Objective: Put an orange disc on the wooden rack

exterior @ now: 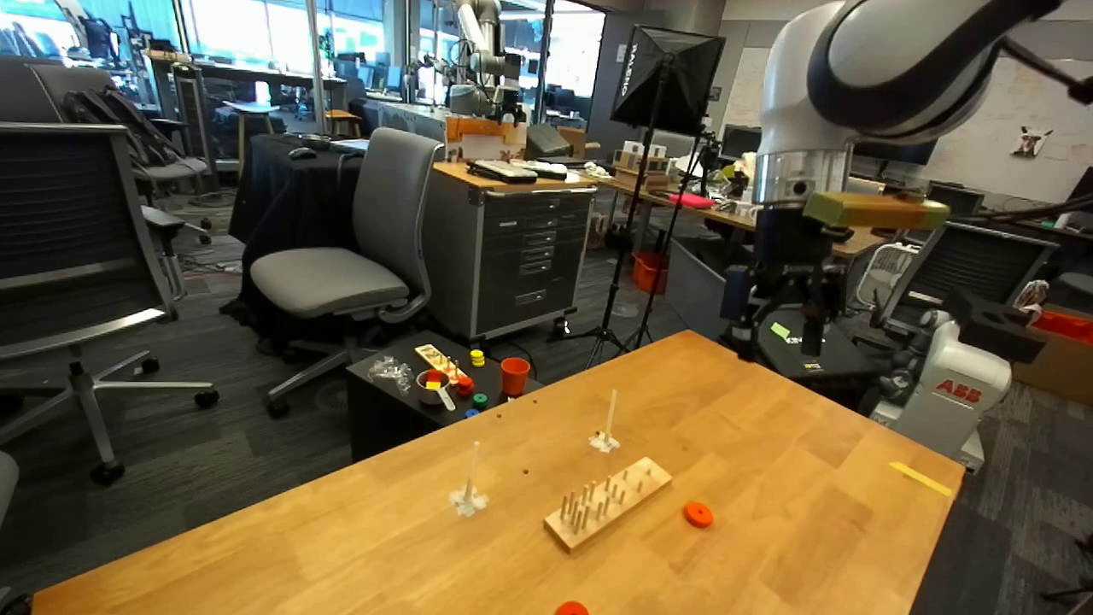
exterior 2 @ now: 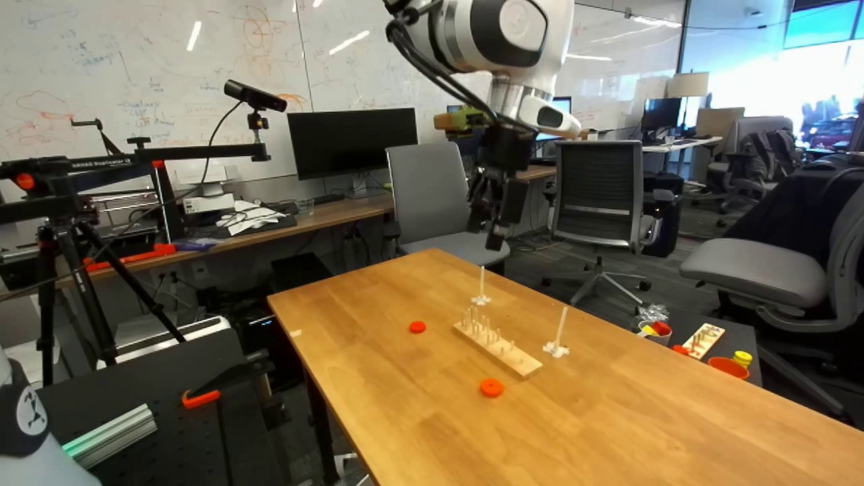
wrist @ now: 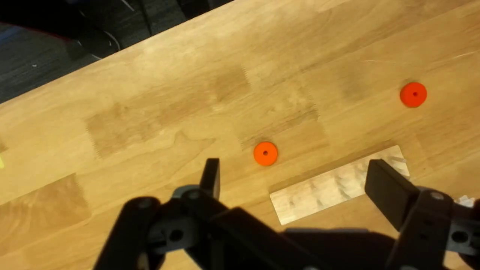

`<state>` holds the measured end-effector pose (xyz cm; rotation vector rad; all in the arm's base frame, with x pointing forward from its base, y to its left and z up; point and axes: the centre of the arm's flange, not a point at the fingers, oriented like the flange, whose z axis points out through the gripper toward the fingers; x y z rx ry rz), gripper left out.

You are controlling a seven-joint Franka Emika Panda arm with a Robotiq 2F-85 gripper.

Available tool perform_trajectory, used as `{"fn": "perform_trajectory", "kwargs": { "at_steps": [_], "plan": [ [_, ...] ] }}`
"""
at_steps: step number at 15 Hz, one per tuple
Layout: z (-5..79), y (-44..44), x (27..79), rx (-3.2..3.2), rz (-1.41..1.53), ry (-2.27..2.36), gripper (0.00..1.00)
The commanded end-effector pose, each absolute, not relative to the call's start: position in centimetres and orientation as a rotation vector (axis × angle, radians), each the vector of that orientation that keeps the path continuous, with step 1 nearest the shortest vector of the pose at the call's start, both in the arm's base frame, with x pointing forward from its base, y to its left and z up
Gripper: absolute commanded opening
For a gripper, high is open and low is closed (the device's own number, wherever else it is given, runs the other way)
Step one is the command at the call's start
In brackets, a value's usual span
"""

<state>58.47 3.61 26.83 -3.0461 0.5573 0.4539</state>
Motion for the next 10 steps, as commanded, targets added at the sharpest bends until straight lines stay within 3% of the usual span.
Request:
{"fn": "perform_trajectory", "kwargs": {
  "at_steps": [1,10],
  "plan": [
    [20.6,3.1,61.4,-2.964,0.535,0.651,1.00],
    [11.3,2.5,63.7,-2.844,0.674,0.879,1.00]
  ]
}}
